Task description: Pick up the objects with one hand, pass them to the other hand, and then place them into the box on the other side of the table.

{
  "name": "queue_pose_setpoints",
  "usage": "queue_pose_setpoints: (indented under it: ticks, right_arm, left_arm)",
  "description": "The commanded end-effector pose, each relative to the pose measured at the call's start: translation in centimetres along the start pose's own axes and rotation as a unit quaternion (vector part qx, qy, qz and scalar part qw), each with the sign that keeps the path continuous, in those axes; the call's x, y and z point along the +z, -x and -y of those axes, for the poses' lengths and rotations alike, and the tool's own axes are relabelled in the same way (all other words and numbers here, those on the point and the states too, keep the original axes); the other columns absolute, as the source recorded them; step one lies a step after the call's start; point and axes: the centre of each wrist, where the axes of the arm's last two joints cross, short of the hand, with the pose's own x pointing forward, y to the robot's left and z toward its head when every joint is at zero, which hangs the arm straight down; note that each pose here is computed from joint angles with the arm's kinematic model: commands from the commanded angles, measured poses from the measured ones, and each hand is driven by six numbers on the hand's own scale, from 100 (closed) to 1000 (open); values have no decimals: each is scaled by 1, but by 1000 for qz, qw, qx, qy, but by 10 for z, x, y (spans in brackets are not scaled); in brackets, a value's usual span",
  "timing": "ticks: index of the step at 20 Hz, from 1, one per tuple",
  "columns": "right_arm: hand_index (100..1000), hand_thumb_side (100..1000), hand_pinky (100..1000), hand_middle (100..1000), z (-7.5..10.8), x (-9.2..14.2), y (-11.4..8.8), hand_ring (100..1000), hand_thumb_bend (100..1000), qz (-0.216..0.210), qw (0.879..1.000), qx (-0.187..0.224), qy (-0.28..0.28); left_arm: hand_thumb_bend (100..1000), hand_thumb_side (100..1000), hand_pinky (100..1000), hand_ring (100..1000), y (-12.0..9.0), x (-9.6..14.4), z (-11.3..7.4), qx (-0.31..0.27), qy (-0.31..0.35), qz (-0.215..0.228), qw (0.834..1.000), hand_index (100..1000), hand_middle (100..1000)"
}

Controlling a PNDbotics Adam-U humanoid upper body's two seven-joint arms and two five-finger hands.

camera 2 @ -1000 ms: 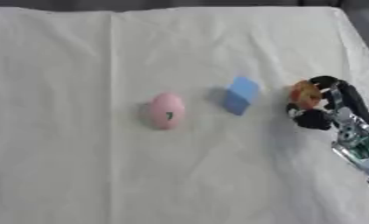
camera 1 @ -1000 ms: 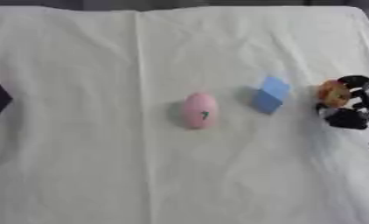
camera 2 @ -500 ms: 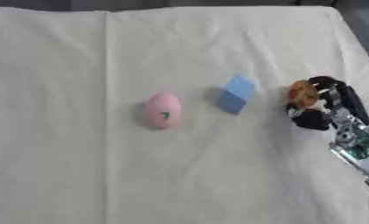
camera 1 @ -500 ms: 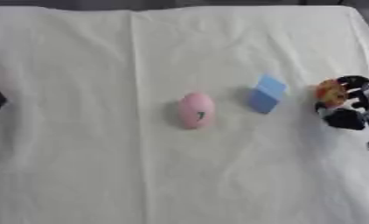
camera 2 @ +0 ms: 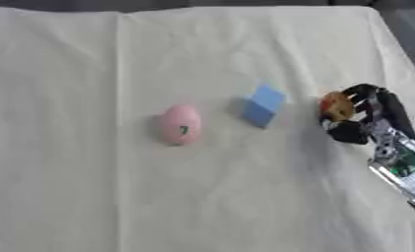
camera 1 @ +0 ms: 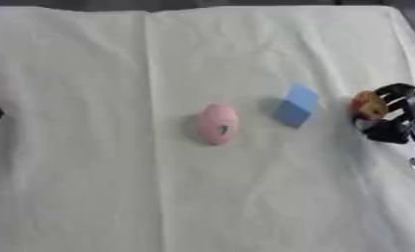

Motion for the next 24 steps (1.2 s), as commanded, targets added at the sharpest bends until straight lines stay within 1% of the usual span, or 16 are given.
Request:
queue_pose_setpoints:
  ticks: [1, 4, 6, 10, 15, 17, 18, 19, 24]
  right_arm:
    - [701, 100, 482, 506, 4, -1, -7, 610, 383, -103, 968, 126, 191]
    - [672, 100, 418, 497, 3, 1, -10, 583, 368, -90, 967, 132, 200]
    - [662, 100, 391, 487, 2, 2, -11, 571, 357, -83, 966, 135, 204]
    - [650, 100, 365, 481, 0, 2, -14, 564, 342, -70, 965, 142, 208]
    - [601, 100, 315, 470, 2, 0, -15, 548, 312, -51, 965, 143, 215]
    - [598, 100, 312, 468, 2, 0, -16, 547, 309, -44, 965, 142, 218]
    - [570, 100, 291, 461, 3, 0, -16, 538, 290, -40, 964, 141, 220]
    - [564, 100, 279, 459, 3, -1, -17, 535, 286, -35, 965, 139, 222]
    - [548, 100, 253, 454, 4, -2, -18, 527, 272, -8, 966, 126, 227]
  left_arm:
    - [100, 882, 904, 770, -6, -1, -2, -5, 2, 11, 1000, 766, 677]
    - [100, 883, 904, 767, -6, -1, -1, -5, 4, 11, 1000, 766, 674]
    - [100, 884, 904, 766, -6, 0, -1, -4, 4, 10, 1000, 765, 671]
    - [100, 885, 905, 764, -5, 0, -2, -5, 4, 8, 1000, 764, 670]
    - [100, 884, 906, 770, -4, 2, -2, -6, 4, 5, 1000, 764, 672]
    - [100, 884, 906, 770, -4, 2, -3, -6, 4, 4, 1000, 764, 672]
    - [100, 883, 907, 770, -3, 2, -3, -7, 4, 3, 1000, 763, 673]
    - [100, 883, 907, 770, -3, 3, -3, -7, 4, 2, 1000, 763, 673]
    - [100, 879, 908, 771, -2, 4, -4, -9, 3, -1, 1000, 762, 674]
